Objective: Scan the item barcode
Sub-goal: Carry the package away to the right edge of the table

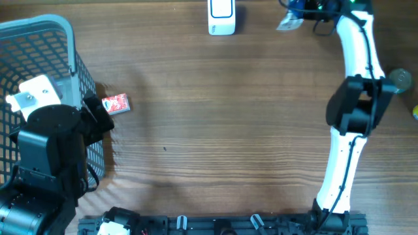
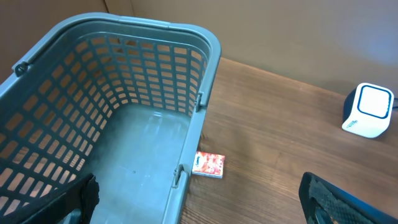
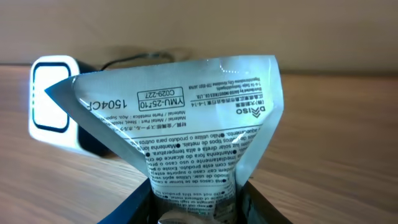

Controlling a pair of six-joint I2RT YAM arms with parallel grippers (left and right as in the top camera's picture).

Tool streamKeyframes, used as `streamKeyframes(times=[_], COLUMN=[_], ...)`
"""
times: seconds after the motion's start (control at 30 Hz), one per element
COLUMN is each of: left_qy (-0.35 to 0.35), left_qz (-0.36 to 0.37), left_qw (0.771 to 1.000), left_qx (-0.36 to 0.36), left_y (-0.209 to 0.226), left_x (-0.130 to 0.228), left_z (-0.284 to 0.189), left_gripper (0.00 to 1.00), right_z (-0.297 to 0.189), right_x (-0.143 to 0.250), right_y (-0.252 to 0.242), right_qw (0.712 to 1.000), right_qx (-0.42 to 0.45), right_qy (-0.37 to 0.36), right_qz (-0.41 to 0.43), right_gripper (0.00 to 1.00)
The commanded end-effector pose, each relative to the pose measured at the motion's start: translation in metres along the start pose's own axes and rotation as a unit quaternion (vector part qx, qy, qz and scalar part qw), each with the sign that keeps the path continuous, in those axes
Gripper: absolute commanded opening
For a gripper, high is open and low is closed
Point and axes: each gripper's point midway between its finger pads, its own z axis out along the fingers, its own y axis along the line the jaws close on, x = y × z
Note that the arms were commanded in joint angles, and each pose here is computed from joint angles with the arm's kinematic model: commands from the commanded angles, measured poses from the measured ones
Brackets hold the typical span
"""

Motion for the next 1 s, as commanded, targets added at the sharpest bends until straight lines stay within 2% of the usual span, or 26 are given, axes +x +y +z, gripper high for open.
streamKeyframes(times=[0.0,0.13,0.43,0.73,0.97], left_qy=[-0.009,-0.009,-0.009,-0.009,-0.006], left_qz=[0.001,0.002,0.002,0.002,0.002], left_qw=[1.000,1.000,1.000,1.000,1.000], left_qx=[-0.009,-0.009,-0.009,-0.009,-0.004], left_y=[0.004,0.004,0.004,0.004,0.002], left_x=[-0.005,-0.005,-0.005,-0.005,-0.004], left_z=[-0.002,-0.002,-0.002,-0.002,-0.002], left_gripper=[1.00,1.00,1.00,1.00,1.00], right_z=[-0.082,-0.130,-0.184,-0.224,-0.229], right_x=[-0.042,-0.024,0.056,0.105,0.148], right_y=[-0.029,-0.055,-0.103,-0.142,-0.173], right_qw=[0.984,0.974,0.951,0.913,0.877], right_qx=[0.159,0.226,0.251,0.295,0.338], right_qy=[-0.032,0.008,0.119,0.175,0.212], right_qz=[-0.075,-0.025,0.135,0.220,0.268], right_gripper=[0.05,0.05,0.05,0.05,0.05])
